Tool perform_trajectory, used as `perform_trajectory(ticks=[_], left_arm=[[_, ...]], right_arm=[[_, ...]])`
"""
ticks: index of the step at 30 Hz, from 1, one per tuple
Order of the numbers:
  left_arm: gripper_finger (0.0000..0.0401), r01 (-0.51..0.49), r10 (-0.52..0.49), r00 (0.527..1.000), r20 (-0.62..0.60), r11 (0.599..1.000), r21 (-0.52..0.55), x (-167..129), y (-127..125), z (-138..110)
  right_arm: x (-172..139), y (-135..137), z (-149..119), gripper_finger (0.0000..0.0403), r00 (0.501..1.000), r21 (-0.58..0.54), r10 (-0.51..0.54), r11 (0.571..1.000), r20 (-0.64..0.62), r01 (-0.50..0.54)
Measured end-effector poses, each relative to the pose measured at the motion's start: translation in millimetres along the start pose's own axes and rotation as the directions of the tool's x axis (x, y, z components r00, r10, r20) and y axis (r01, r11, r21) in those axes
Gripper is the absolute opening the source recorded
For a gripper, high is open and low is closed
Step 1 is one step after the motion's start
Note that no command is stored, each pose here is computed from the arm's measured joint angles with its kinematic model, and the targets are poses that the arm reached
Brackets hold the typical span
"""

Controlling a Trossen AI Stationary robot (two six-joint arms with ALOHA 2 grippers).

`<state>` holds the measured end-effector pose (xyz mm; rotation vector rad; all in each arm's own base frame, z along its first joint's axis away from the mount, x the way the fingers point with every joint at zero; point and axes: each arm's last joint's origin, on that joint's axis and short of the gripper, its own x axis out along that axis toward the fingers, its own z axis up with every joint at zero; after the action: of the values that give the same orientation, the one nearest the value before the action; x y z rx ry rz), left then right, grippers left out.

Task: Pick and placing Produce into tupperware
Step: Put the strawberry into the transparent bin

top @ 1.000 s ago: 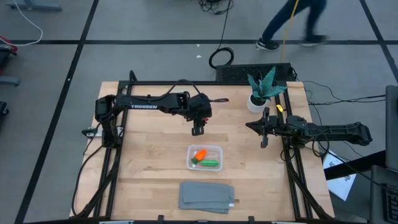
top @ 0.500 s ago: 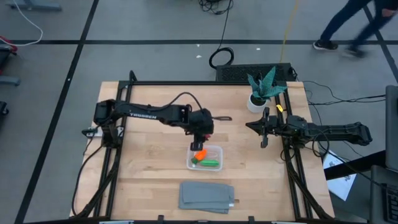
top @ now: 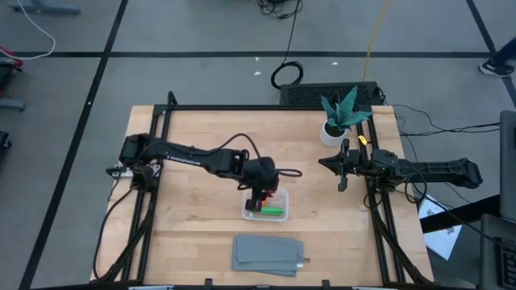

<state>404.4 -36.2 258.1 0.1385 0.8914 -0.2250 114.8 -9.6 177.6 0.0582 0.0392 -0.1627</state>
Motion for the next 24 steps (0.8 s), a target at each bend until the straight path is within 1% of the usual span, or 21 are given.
perform_trajectory(ticks=[6,9,11,15,19,24], left_arm=[[0.0168,0.009,-0.009,1.0,0.002,0.999,0.039,1,-10,2],[0.0168,0.007,-0.007,1.0,0.006,0.999,0.04,2,-10,2],[0.0168,0.003,-0.004,1.0,0.024,0.999,0.04,8,-9,3],[0.0168,0.008,-0.009,1.0,0.015,0.999,0.051,30,-8,0],[0.0168,0.02,-0.019,1.0,-0.021,0.997,0.068,56,-7,-8],[0.0168,0.031,-0.026,0.998,-0.056,0.997,0.076,73,-6,-15]], right_arm=[[0,0,0,0.0,1.0,0.0,0.0,1.0,0.0,0.0],[0,0,0,0.0,1.0,0.0,0.0,1.0,0.0,0.0],[0,0,0,0.0,1.0,0.0,0.0,1.0,0.0,0.0],[0,0,0,0.0,1.0,0.0,0.0,1.0,0.0,0.0],[0,0,0,0.0,1.0,-0.001,0.0,1.0,-0.005,0.0],[0,0,-1,0.0,1.0,-0.008,0.0,1.0,-0.006,0.0]])
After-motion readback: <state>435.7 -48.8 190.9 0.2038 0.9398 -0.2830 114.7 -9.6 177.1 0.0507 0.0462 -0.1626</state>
